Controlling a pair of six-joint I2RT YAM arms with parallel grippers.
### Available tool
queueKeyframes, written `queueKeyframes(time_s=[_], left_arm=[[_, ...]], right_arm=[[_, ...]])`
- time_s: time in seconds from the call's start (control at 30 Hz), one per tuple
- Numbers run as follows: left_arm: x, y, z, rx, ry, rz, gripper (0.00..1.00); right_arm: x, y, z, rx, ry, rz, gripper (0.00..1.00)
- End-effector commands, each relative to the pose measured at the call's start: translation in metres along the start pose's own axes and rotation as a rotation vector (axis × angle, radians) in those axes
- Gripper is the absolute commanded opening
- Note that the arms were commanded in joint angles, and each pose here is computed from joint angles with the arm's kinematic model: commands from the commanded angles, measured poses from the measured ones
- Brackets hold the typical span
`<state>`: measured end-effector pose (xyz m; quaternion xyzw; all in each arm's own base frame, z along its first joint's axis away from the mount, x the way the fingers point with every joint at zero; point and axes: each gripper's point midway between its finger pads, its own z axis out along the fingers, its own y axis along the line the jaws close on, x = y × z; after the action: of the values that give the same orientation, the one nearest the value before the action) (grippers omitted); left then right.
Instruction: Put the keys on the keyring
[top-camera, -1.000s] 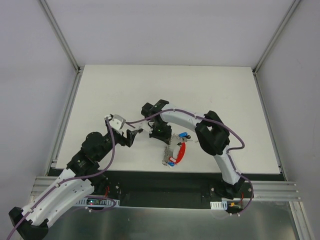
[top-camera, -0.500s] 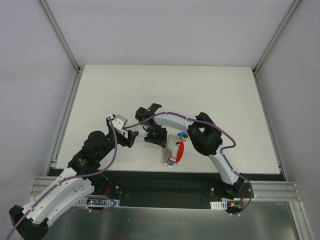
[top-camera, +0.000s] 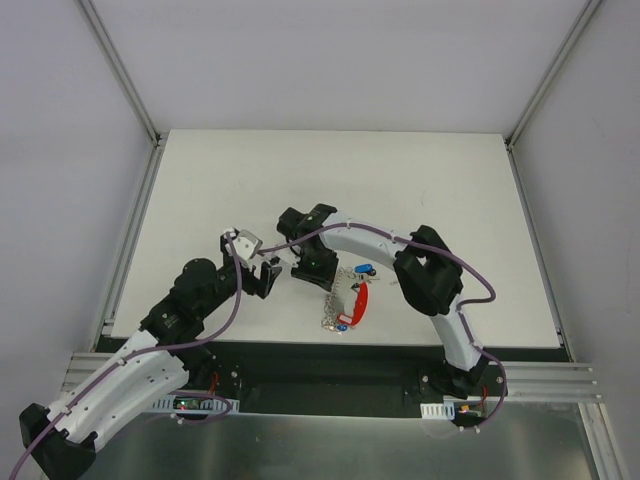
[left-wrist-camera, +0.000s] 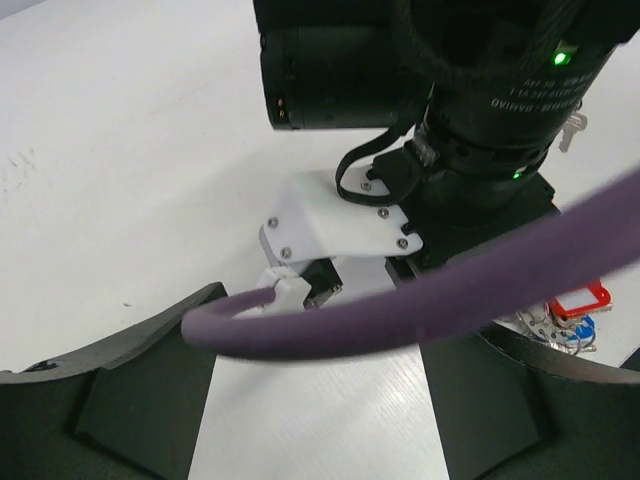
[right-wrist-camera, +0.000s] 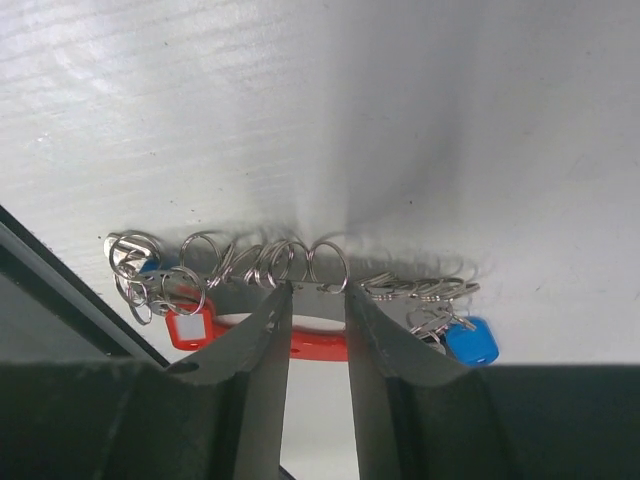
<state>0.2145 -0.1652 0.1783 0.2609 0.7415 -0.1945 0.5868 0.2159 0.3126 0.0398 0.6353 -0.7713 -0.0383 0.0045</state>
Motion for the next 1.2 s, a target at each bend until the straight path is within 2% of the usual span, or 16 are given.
queueKeyframes(time_s=[0.0,0.3,0.53,0.57,0.63,0.73,0.77,0.93,1.0,1.03,1.17], left_arm=[[-0.011,-0.008,0.001,0.048,-0.024,-0.004,0.75],[-0.005,-0.015,0.008,0.083,0.005,-0.018,0.76],[0.003,-0.020,0.019,0.104,0.037,-0.047,0.76],[0.011,-0.023,0.024,0.123,0.071,-0.050,0.76],[0.012,-0.030,0.029,0.162,0.094,-0.054,0.75],[0.030,-0.050,0.044,0.297,0.202,-0.039,0.74],[0.030,-0.064,0.044,0.402,0.209,-0.015,0.74],[0.035,-0.082,0.064,0.635,0.276,0.010,0.74],[0.028,-0.089,0.070,0.731,0.259,0.020,0.74],[0.037,-0.089,0.076,0.756,0.288,0.004,0.74],[0.040,-0.098,0.090,0.886,0.295,0.003,0.71]], right_arm=[[-0.003,0.003,-0.018,-0.014,-0.100,0.061,0.31],[-0.006,-0.001,-0.023,-0.062,-0.276,0.212,0.31],[-0.006,-0.011,-0.048,-0.064,-0.526,0.523,0.31],[0.003,-0.008,-0.040,-0.075,-0.520,0.595,0.31],[0.000,-0.016,-0.055,-0.043,-0.619,0.646,0.31],[0.008,-0.020,-0.060,-0.023,-0.703,0.722,0.31],[0.009,-0.020,-0.062,-0.021,-0.727,0.726,0.32],[0.027,-0.022,-0.070,0.038,-0.835,0.745,0.36],[0.037,-0.032,-0.075,0.086,-0.872,0.777,0.40],[0.047,-0.031,-0.077,0.104,-0.892,0.788,0.41],[0.074,-0.044,-0.097,0.210,-0.995,0.878,0.54]])
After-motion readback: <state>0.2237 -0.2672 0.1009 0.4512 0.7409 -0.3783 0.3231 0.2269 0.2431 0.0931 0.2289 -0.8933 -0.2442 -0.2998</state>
